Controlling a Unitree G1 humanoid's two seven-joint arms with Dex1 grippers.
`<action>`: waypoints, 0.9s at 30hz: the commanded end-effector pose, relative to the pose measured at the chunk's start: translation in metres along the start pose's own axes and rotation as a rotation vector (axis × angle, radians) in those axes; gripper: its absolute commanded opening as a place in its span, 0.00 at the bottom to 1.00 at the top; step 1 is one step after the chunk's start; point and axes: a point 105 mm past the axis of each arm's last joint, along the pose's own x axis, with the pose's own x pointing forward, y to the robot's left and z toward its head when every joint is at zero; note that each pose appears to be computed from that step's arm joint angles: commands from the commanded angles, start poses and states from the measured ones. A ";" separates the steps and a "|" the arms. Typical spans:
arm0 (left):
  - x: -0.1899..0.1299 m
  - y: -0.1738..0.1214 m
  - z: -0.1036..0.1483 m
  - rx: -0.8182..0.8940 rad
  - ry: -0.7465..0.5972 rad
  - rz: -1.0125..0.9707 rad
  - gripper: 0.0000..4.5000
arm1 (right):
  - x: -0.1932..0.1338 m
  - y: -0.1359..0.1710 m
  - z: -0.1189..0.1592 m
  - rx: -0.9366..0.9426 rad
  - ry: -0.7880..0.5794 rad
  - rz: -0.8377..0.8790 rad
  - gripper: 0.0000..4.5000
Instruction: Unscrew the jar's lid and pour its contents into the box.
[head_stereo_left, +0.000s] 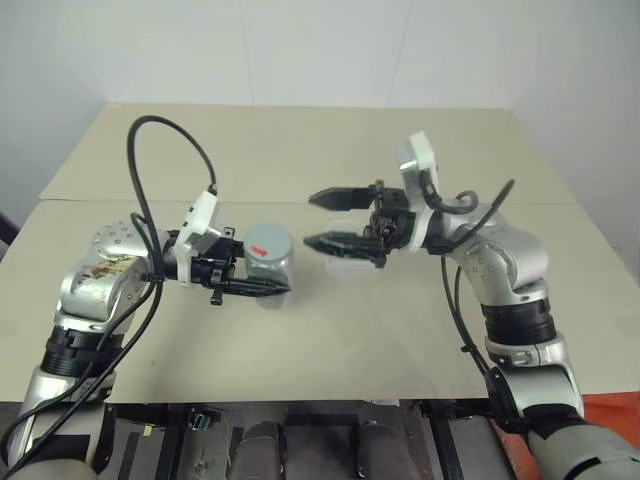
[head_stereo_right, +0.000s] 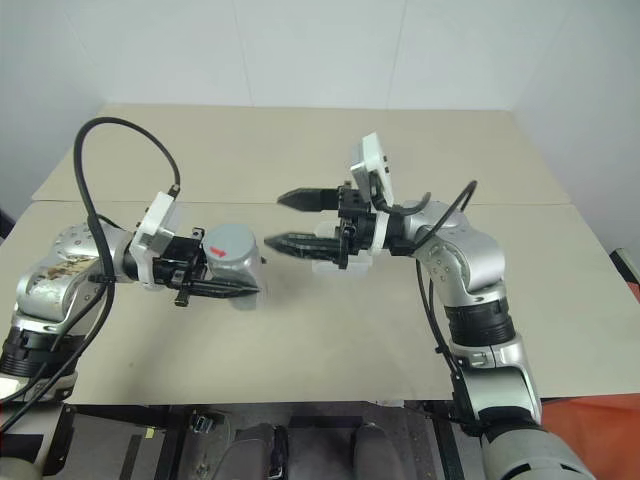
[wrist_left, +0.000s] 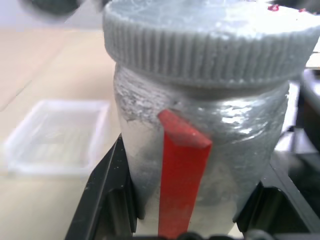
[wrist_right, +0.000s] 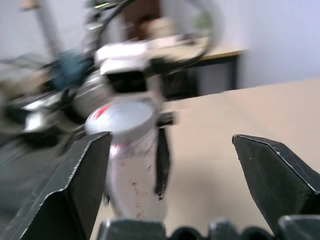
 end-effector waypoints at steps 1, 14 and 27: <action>0.002 0.013 0.002 0.033 -0.009 0.190 0.44 | 0.000 0.005 0.019 -0.067 -0.026 -0.164 0.99; 0.031 0.028 0.006 0.001 -0.096 0.369 0.44 | 0.038 0.011 -0.004 -0.196 0.138 -0.373 0.99; 0.031 0.026 0.007 0.004 -0.089 0.346 0.44 | 0.050 -0.003 -0.012 -0.205 0.157 -0.463 0.99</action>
